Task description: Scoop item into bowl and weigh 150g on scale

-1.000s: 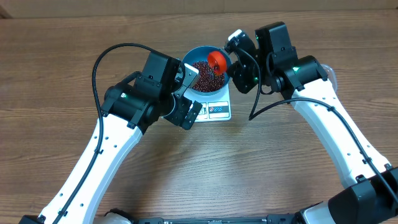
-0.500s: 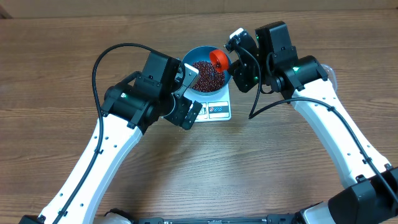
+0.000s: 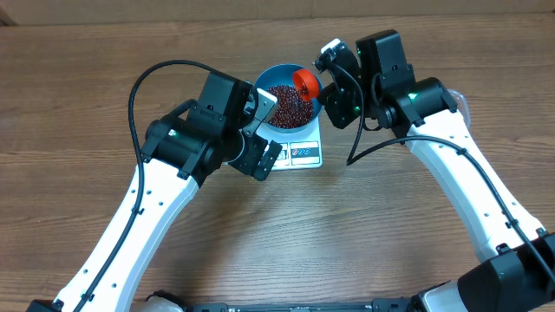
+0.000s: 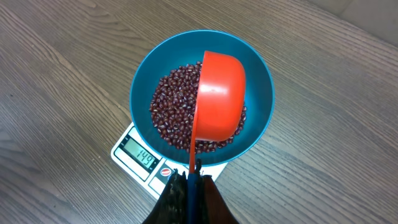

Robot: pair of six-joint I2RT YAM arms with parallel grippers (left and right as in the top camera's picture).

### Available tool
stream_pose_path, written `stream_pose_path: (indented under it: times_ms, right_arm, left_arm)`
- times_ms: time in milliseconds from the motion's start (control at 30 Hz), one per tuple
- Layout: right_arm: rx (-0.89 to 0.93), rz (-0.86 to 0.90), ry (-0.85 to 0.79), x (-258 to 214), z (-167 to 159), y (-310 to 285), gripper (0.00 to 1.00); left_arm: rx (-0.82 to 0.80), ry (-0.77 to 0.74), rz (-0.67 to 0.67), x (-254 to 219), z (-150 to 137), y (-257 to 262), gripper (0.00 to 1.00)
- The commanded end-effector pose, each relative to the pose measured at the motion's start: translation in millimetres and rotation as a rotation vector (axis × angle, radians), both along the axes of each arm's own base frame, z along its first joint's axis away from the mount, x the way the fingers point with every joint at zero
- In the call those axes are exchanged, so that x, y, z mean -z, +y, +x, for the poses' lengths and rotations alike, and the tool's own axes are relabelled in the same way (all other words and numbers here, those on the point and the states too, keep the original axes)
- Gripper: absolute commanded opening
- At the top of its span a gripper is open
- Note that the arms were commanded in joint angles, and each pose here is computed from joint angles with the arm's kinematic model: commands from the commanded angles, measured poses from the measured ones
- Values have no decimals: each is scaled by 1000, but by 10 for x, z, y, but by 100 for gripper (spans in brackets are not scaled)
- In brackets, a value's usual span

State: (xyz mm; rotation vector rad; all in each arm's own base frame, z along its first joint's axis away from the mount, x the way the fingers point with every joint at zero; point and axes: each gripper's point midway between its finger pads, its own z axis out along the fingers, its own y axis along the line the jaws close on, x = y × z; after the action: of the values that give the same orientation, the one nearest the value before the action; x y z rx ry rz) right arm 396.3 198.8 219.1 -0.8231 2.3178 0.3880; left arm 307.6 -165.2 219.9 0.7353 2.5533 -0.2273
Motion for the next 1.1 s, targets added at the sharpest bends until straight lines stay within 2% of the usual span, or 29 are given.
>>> stream_pose_path:
  times_ms: [0, 333, 433, 567, 1067]
  right_arm:
    - [2, 8, -20, -78, 31, 40, 4]
    - [1, 9, -13, -71, 19, 42, 4]
    - [-138, 10, -16, -59, -116, 150, 4]
    - [-62, 41, -1, -84, -50, 130, 4]
    - [-60, 41, -3, -86, -46, 130, 3]
  left_arm:
    - [25, 9, 1, 41, -7, -20, 100]
    - [25, 9, 1, 41, -7, -20, 100]
    - [25, 9, 1, 41, -7, -20, 100]
    - [25, 9, 1, 41, -7, -20, 100]
    - [25, 9, 1, 41, -7, -20, 100]
